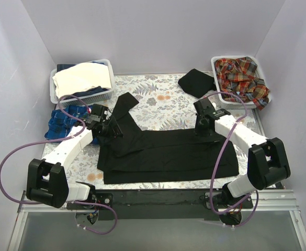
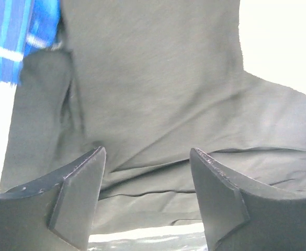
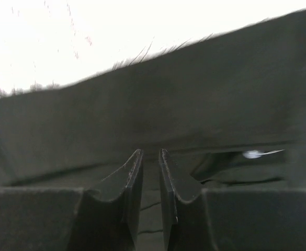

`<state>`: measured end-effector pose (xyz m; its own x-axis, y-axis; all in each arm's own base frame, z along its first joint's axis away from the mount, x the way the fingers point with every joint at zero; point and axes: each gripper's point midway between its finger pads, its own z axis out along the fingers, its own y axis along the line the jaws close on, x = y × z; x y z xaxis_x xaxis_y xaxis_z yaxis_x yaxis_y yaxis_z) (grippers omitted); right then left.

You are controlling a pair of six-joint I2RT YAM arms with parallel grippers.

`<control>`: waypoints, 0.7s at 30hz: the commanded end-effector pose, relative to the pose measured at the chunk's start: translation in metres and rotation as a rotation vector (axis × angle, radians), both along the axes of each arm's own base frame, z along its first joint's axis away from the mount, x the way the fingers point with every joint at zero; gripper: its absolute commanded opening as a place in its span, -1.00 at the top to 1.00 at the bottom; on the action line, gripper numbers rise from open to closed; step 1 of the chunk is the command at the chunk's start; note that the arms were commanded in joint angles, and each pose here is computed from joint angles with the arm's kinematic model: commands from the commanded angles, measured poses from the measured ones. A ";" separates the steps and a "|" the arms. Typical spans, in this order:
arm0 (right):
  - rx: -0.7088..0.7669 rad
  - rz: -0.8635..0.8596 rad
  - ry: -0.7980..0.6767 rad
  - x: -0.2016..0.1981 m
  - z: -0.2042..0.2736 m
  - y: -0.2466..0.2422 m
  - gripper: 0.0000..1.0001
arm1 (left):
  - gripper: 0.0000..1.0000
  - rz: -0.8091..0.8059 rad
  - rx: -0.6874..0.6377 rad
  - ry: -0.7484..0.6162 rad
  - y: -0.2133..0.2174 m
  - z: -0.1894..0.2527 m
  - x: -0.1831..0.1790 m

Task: Fold and stack the long sleeve shirts
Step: Fold the shirt

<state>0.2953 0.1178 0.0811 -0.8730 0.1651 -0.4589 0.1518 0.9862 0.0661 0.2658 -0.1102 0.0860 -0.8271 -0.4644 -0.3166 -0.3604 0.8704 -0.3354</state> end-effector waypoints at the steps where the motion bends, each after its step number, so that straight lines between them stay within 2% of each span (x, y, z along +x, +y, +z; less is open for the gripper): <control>1: 0.082 0.069 0.136 -0.043 -0.033 0.015 0.46 | -0.34 0.022 -0.018 -0.120 -0.002 0.043 0.022; 6: 0.041 0.072 0.214 -0.073 -0.061 0.000 0.46 | -0.37 0.000 -0.006 -0.161 -0.007 0.047 0.050; 14: 0.015 0.048 0.389 -0.118 -0.104 -0.017 0.46 | -0.36 -0.062 0.071 -0.280 -0.014 0.038 0.122; 21: 0.008 0.026 0.405 -0.129 -0.106 -0.035 0.46 | -0.36 -0.128 0.119 -0.280 -0.026 0.015 0.169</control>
